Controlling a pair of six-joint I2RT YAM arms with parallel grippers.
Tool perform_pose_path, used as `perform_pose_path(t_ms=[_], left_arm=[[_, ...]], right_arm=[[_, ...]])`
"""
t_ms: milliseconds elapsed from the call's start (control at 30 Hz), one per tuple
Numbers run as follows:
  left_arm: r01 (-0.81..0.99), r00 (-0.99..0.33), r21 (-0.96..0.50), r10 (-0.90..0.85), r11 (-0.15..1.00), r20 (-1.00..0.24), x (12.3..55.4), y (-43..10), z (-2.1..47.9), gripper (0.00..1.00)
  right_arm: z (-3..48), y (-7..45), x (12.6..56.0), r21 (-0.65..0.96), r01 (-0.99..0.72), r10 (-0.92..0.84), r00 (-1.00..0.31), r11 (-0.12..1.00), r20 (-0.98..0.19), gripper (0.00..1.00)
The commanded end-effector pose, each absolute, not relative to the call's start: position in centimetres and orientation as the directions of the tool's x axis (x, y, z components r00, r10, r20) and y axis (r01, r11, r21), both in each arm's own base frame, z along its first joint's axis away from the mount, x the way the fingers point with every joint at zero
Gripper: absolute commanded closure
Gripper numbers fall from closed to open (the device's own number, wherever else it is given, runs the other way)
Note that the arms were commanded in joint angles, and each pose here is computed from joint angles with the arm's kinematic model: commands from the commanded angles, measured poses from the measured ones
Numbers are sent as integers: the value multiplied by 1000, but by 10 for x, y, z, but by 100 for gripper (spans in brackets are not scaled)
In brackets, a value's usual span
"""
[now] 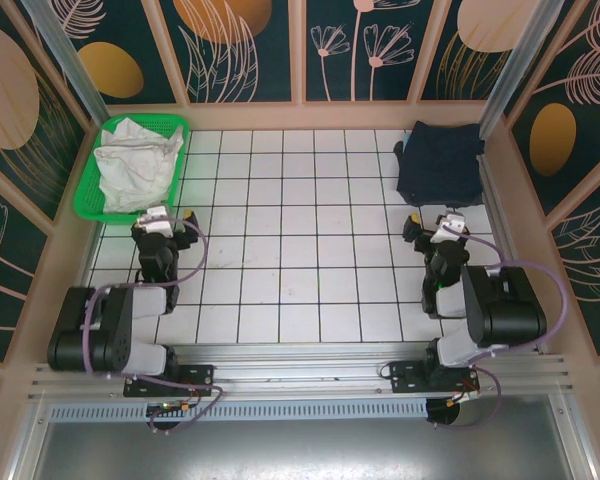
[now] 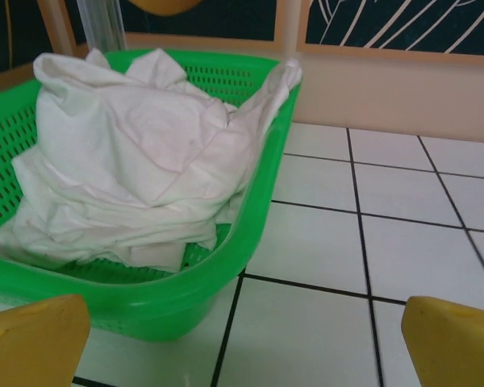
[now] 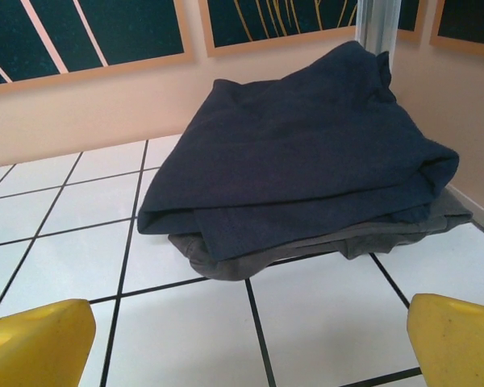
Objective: Fold and stack the t-shirts
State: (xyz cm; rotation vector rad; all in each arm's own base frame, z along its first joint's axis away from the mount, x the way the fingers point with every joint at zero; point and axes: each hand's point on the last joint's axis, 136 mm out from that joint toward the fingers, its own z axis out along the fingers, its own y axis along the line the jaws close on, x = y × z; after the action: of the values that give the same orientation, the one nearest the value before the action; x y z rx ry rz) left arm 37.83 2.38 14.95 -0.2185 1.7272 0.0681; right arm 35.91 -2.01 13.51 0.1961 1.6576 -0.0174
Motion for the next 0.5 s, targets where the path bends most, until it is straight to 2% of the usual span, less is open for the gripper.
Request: perform_pose_path(t_ms=[0,67,167,200,233,267,300,367,467], left_arm=[[-215,-120,-238,-268,947,-956,385,25,205,1],[-165,-92,-351,-368,922,-925,381,16,233,1],[-204,-59,-442,-461,874,-885,372,22,243,1],[-202,-64,-420,-440,885,-896,371,22,242,1],[-190,-78,-380,-400,905,-913,373,20,242,1],[-216,-101,-349,-376,912,-921,378,23,237,1],[-249,-146,-327,-369,912,-918,384,26,227,1],[-236,-289,-233,-297,944,-910,408,20,210,1],[-230,-469,-119,-217,966,-856,444,18,179,1]], right_arm=[[191,-17,352,159,124,156,34,980,-987,1],[224,-18,346,306,108,298,87,946,-951,1],[230,-30,329,543,169,538,81,822,-839,1],[235,-24,325,562,97,556,80,821,-827,1],[240,-1,317,537,-98,543,37,838,-839,1],[243,16,307,535,-242,553,4,809,-833,1],[242,25,302,555,-307,571,-44,773,-820,1],[233,45,299,536,-380,527,-138,754,-839,1],[207,52,308,520,-303,468,-230,799,-853,1]])
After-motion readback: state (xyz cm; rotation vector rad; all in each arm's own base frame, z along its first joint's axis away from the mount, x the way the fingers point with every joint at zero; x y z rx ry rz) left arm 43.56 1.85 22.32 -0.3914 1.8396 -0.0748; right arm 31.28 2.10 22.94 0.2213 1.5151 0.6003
